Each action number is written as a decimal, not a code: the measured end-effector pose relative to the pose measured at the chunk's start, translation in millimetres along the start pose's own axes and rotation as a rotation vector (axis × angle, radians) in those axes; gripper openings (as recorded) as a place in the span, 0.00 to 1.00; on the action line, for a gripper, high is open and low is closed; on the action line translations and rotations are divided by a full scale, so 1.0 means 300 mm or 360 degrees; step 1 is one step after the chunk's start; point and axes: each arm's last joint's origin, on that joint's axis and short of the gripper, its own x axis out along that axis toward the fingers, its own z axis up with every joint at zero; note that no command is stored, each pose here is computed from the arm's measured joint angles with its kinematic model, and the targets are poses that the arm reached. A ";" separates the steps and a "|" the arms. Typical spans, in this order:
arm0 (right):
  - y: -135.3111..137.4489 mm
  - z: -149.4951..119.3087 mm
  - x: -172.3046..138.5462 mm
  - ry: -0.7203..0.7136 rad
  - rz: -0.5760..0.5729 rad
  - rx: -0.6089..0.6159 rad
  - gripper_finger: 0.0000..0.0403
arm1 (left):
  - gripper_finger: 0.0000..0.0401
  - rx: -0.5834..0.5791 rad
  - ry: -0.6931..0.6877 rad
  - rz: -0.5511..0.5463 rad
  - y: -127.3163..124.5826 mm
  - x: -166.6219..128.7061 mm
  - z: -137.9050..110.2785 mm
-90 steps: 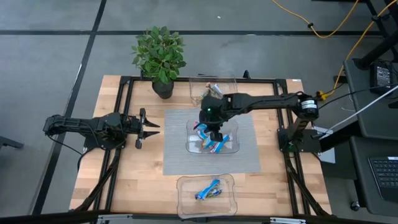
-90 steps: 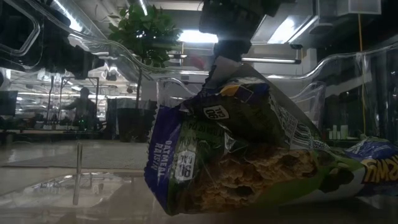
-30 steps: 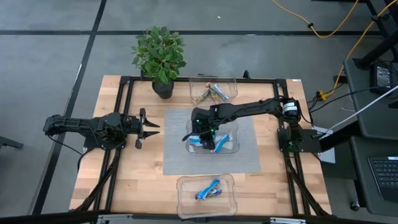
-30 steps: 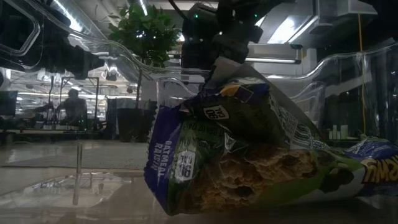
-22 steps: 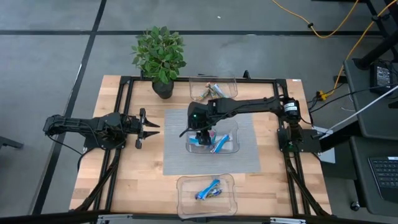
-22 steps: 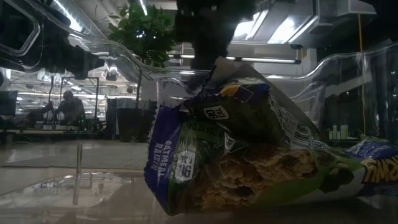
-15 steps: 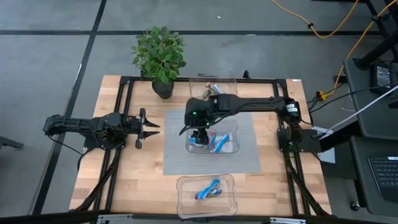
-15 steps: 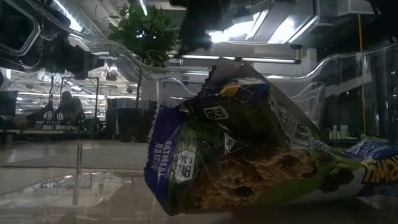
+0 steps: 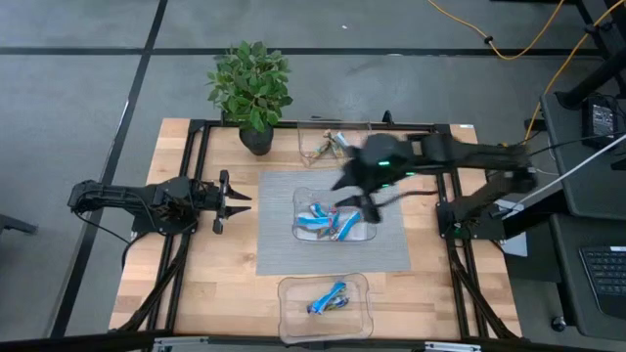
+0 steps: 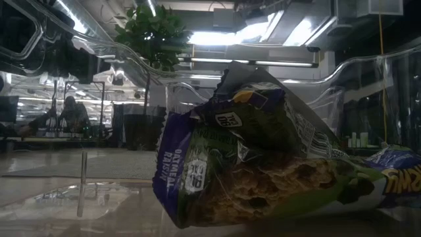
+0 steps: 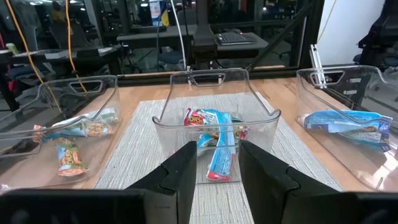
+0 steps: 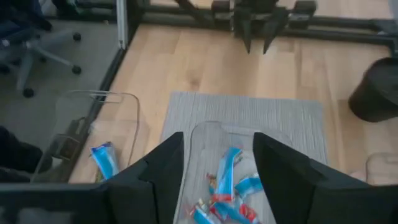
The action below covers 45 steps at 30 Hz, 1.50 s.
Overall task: Pick and place Granola Bars by type
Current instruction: Return to Home Position
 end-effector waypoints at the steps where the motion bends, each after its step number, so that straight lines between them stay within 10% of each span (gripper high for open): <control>1: 0.005 -0.025 -0.036 -0.0037 -0.0004 0.0016 0.48 | 0.28 0.0000 -0.0001 0.0000 0.000 0.000 0.000; 11: 0.055 -0.385 -0.303 -0.0886 -0.0044 -0.0010 0.48 | 0.28 0.0000 -0.0001 0.0000 0.000 0.000 0.000; 23: 0.086 -0.810 -0.301 -0.1265 0.0058 0.0028 0.52 | 0.28 0.0000 -0.0001 0.0000 0.000 0.000 0.000; 45: 0.073 -1.053 -0.089 -0.1436 0.0062 -0.0232 0.53 | 0.28 0.0000 0.0004 0.0003 0.000 0.000 -0.001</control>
